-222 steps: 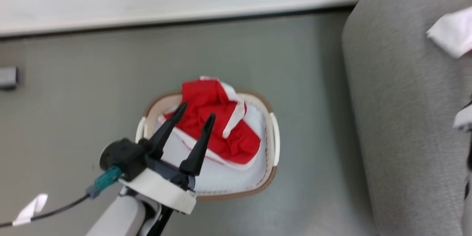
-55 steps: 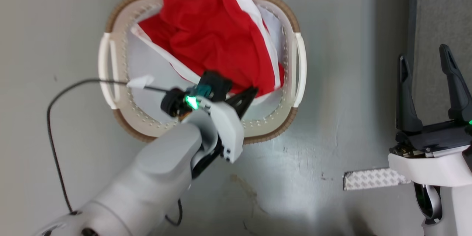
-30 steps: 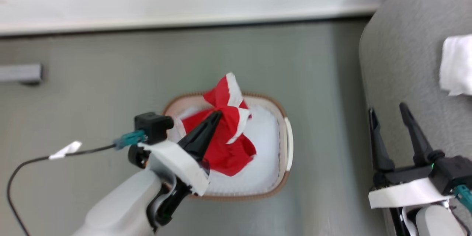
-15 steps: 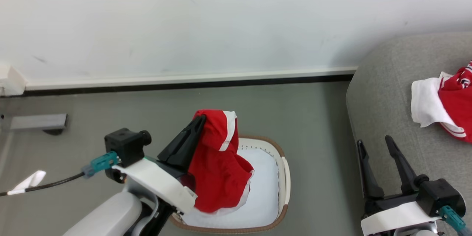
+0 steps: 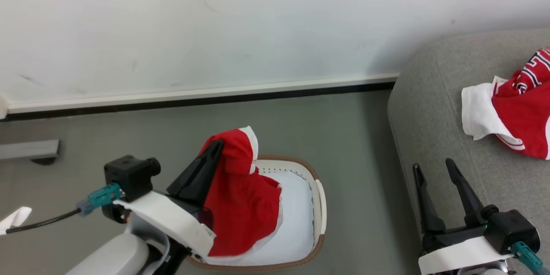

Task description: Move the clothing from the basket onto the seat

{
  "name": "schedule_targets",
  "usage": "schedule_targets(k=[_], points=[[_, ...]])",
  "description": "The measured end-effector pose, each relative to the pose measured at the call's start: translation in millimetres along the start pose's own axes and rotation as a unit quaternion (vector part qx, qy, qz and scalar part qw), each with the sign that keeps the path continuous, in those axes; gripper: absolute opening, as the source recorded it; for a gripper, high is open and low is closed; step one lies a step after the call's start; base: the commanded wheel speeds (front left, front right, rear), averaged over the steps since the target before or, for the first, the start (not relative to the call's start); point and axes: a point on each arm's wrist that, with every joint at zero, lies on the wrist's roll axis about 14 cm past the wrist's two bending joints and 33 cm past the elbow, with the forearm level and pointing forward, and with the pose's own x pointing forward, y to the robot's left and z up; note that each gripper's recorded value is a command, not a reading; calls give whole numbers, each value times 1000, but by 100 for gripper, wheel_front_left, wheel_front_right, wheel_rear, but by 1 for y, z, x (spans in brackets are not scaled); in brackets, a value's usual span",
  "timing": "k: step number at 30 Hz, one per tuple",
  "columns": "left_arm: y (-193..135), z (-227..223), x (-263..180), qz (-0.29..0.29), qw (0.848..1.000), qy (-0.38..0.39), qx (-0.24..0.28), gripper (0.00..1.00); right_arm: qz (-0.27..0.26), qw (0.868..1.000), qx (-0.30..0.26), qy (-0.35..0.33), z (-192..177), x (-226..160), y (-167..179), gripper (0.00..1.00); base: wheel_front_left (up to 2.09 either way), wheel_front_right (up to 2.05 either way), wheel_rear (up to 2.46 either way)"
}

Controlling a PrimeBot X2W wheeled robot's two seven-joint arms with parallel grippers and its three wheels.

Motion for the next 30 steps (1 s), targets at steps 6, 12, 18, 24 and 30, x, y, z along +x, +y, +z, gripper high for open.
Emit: schedule_targets(k=[6, 12, 18, 24, 30], points=[[24, -46, 9, 23, 997, 61, -30, 0, -12, 1000, -5, 4, -4, 8, -11, 100, 0, 0, 0], [49, -113, 17, 44, 986, 151, -59, 0, -36, 999, -9, 4, -5, 13, -30, 100, 0, 0, 0], [71, -179, 20, 56, 964, 255, -58, 0, -76, 997, -11, 8, -7, 6, -57, 100, 0, 0, 0], [94, -244, 15, 62, 930, 360, -40, 0, -108, 994, -12, 22, -16, 0, -78, 100, 0, 0, 0], [116, -290, 18, 62, 908, 415, -18, 0, -125, 991, -12, 37, -28, 3, -92, 100, 0, 0, 0]])
